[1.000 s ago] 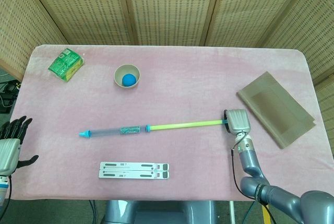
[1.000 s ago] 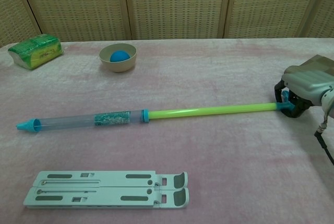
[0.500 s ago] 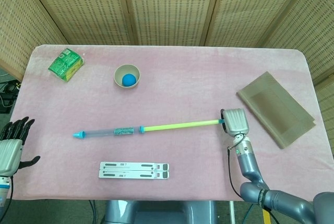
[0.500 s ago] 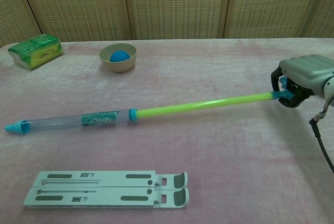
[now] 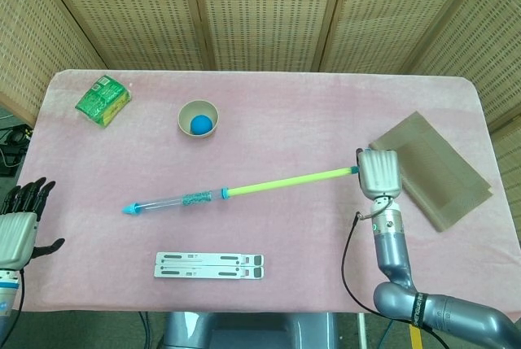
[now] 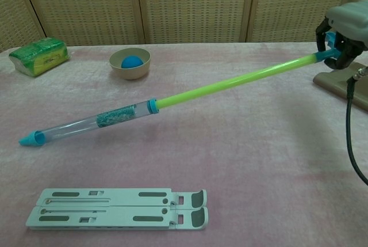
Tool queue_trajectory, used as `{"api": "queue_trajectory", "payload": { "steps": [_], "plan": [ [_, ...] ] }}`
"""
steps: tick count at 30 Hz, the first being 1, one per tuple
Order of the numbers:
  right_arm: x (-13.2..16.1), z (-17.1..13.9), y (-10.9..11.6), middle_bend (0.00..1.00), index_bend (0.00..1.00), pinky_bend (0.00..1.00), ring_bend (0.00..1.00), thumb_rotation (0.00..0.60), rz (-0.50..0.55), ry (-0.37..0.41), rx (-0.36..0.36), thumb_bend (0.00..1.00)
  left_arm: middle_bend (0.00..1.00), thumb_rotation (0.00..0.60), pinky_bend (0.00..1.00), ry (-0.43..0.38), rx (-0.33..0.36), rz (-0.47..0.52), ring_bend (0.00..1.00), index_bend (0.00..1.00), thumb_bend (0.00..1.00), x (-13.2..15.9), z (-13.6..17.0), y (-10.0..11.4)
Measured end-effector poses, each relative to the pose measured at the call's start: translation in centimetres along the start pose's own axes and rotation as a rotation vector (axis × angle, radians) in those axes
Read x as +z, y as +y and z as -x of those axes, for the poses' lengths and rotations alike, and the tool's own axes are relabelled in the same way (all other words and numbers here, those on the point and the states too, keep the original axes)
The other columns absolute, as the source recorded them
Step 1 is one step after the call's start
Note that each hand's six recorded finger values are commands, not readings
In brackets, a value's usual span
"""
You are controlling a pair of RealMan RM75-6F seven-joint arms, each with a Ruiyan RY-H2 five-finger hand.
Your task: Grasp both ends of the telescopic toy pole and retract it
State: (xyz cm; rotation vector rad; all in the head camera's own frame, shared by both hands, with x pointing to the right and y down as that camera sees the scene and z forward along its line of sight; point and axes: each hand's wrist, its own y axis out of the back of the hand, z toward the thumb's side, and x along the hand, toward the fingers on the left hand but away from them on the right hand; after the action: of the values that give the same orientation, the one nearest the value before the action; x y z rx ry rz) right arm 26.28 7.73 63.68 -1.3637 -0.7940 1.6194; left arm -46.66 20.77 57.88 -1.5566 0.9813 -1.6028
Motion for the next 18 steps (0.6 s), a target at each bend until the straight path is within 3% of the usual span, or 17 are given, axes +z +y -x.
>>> {"api": "queue_trajectory", "payload": {
  "steps": [3,6,8,13,18],
  "plan": [
    [-0.6,0.2,1.0,1.00,0.85,0.65,1.00,0.600,-0.005,-0.021,-0.016,0.62,0.06,0.600,0.15,0.013,0.023,-0.006,0.08,0.09,0.19,0.1,-0.8,0.5],
    [-1.2,0.3,1.7,1.00,0.85,0.65,1.00,0.600,-0.003,-0.038,-0.024,0.62,0.40,0.600,0.39,0.026,0.040,-0.011,0.38,0.24,0.24,0.3,-1.7,0.7],
    [-1.5,0.2,2.2,1.00,0.85,0.65,1.00,0.600,-0.003,-0.045,-0.029,0.62,0.57,0.600,0.51,0.035,0.049,-0.006,0.52,0.31,0.25,0.7,-2.4,0.7],
    [-2.2,0.0,3.1,1.00,0.85,0.65,1.00,0.600,-0.005,-0.059,-0.034,0.62,0.76,0.600,0.64,0.066,0.022,0.014,0.69,0.40,0.25,1.3,-4.0,-0.5],
    [-2.5,0.0,3.2,1.00,0.85,0.65,1.00,0.600,-0.008,-0.066,-0.030,0.62,0.84,0.600,0.68,0.091,-0.050,0.036,0.76,0.42,0.25,2.1,-5.8,-2.5]
  ]
}}
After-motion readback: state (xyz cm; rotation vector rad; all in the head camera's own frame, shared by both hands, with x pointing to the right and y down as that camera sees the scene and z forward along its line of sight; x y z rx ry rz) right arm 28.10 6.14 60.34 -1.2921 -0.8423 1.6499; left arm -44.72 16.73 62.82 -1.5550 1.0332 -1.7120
